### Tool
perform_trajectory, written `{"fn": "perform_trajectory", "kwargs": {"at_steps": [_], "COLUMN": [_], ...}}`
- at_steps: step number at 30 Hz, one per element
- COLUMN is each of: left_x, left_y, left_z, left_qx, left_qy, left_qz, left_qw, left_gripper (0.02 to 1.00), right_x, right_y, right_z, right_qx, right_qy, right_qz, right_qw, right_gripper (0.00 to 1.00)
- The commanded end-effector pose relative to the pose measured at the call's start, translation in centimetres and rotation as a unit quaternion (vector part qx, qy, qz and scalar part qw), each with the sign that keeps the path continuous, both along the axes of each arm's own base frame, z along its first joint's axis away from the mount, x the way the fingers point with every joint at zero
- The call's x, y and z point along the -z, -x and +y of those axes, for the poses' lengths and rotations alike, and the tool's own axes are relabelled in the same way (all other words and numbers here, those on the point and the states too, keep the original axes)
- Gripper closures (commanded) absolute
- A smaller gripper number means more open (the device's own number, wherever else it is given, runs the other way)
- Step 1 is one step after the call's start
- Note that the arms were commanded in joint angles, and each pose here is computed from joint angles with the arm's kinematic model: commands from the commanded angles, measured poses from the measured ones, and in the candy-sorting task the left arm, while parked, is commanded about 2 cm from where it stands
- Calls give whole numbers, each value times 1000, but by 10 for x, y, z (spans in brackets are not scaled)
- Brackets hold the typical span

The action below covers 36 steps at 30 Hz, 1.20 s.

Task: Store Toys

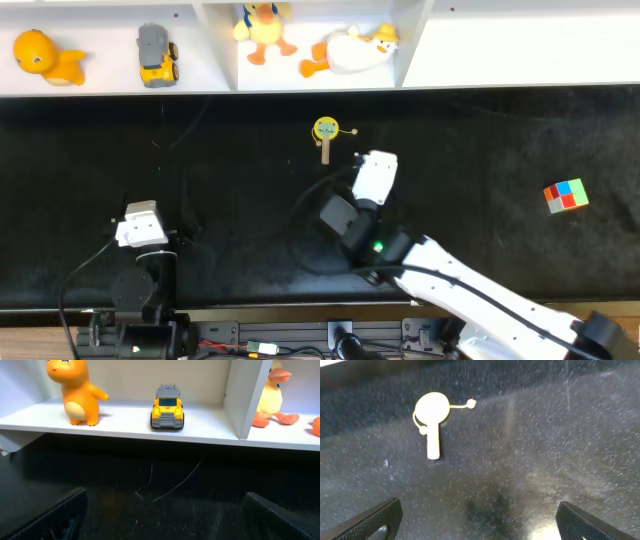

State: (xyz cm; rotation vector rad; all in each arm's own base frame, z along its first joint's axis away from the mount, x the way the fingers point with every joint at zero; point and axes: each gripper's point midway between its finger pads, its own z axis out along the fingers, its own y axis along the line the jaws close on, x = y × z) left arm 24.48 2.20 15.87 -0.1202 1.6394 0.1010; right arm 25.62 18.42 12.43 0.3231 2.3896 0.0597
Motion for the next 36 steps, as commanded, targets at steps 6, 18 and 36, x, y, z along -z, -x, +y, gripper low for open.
{"fn": "perform_trajectory", "kwargs": {"at_steps": [6,18,36], "left_x": [-1,-1,-1], "left_y": [1,1,1], "left_z": [3,3,3], "left_qx": [-7,-7,-7], "left_qy": [-11,-11,-11], "left_qz": [-3,-3,-3], "left_qw": [1000,1000,1000], "left_gripper": [20,20,20], "right_x": [0,17,54], "right_y": [-44,-63,-65], "right_z": [24,52,52], "right_qx": [-23,-79,-120], "right_qy": [-35,-10,51], "right_qz": [63,123,153], "right_qw": [997,989,980], "right_gripper": [5,7,3]}}
